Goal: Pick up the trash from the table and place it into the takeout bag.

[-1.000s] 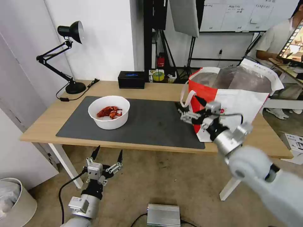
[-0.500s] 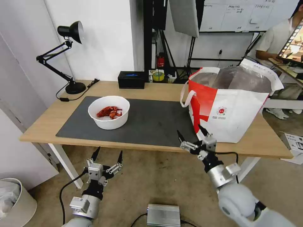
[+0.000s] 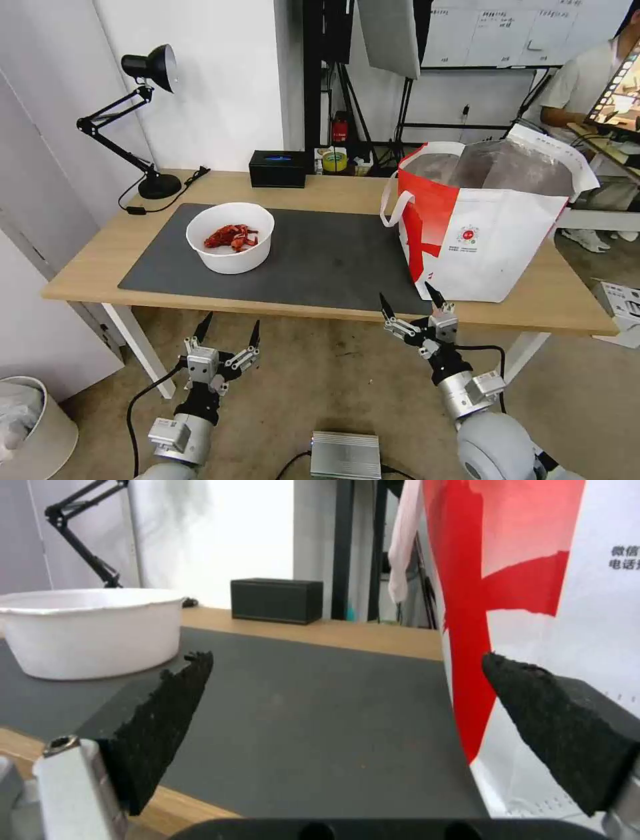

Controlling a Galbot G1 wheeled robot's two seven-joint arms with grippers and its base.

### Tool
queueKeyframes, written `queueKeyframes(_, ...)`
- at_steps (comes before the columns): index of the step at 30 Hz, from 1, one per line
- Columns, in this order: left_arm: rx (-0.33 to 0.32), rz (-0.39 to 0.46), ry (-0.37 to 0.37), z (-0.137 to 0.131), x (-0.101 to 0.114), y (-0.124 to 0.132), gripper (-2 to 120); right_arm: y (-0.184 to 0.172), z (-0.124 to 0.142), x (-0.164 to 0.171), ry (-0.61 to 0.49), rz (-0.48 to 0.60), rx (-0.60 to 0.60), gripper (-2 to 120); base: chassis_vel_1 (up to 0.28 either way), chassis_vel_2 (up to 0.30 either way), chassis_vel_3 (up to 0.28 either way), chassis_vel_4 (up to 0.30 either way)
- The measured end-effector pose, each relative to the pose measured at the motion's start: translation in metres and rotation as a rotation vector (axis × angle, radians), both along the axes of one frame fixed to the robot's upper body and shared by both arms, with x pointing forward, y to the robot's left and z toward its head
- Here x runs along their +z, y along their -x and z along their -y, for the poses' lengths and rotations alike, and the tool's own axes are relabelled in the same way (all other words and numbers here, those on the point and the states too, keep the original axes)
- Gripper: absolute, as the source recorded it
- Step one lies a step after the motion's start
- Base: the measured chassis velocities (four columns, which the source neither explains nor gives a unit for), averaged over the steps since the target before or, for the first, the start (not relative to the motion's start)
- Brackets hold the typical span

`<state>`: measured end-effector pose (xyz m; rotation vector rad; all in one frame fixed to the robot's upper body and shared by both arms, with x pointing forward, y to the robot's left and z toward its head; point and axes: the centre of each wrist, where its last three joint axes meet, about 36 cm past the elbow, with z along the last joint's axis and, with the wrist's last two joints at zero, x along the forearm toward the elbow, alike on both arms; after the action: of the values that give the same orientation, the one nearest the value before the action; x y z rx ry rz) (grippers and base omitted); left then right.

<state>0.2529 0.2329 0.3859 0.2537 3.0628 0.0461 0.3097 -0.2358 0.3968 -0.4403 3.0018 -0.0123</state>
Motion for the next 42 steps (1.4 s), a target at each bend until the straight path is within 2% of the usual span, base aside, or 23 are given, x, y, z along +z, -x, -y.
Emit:
queueKeyframes(17,0.017,0.014,-0.002,-0.008,0.004,-0.005,100,0.0,0.001,0.001,0.003,-0.006,0.0,100,0.0,0.0,0.0,0.0)
queueKeyframes(20,0.057,0.036,0.004,-0.027,0.027,-0.019,100,-0.001,0.001,0.002,0.003,-0.006,0.0,100,0.0,0.0,0.0,0.0)
queueKeyframes(21,0.057,0.036,0.004,-0.027,0.027,-0.019,100,-0.001,0.001,0.002,0.003,-0.006,0.0,100,0.0,0.0,0.0,0.0)
queueKeyframes(24,0.107,0.02,0.053,-0.052,0.065,-0.037,100,-0.001,0.001,0.002,0.003,-0.006,0.001,100,0.0,0.0,0.0,0.0)
queueKeyframes(25,0.107,0.02,0.053,-0.052,0.065,-0.037,100,-0.001,0.001,0.002,0.003,-0.006,0.001,100,0.0,0.0,0.0,0.0)
queueKeyframes(28,0.14,-0.009,0.086,-0.08,0.1,-0.057,100,-0.001,0.001,0.002,0.003,-0.006,0.001,100,0.0,0.0,0.0,0.0)
queueKeyframes(29,0.14,-0.009,0.086,-0.08,0.1,-0.057,100,-0.001,0.001,0.002,0.003,-0.006,0.001,100,0.0,0.0,0.0,0.0)
queueKeyframes(30,0.139,-0.022,0.098,-0.089,0.114,-0.064,100,-0.001,0.001,0.002,0.003,-0.006,0.001,100,0.0,0.0,0.0,0.0)
queueKeyframes(31,0.124,-0.06,0.125,-0.102,0.136,-0.077,100,-0.001,0.001,0.002,0.003,-0.007,0.001,100,0.0,0.0,0.0,0.0)
queueKeyframes(32,0.124,-0.06,0.125,-0.102,0.136,-0.077,100,-0.001,0.001,0.002,0.003,-0.007,0.001,100,0.0,0.0,0.0,0.0)
queueKeyframes(35,0.087,-0.179,0.216,-0.127,0.17,-0.114,100,-0.001,0.001,0.002,0.003,-0.007,0.001,100,0.0,0.0,0.0,0.0)
queueKeyframes(36,0.087,-0.179,0.216,-0.127,0.17,-0.114,100,-0.001,0.001,0.002,0.003,-0.007,0.001,100,0.0,0.0,0.0,0.0)
queueKeyframes(39,0.071,-0.291,0.288,-0.143,0.188,-0.151,100,-0.001,0.001,0.002,0.003,-0.007,0.002,100,0.0,0.0,0.0,0.0)
queueKeyframes(41,0.07,-0.313,0.293,-0.146,0.192,-0.159,100,-0.001,0.001,0.002,0.003,-0.007,0.002,100,0.0,0.0,0.0,0.0)
queueKeyframes(42,0.07,-0.352,0.297,-0.149,0.197,-0.174,100,-0.001,0.001,0.002,0.003,-0.007,0.002,100,0.0,0.0,0.0,0.0)
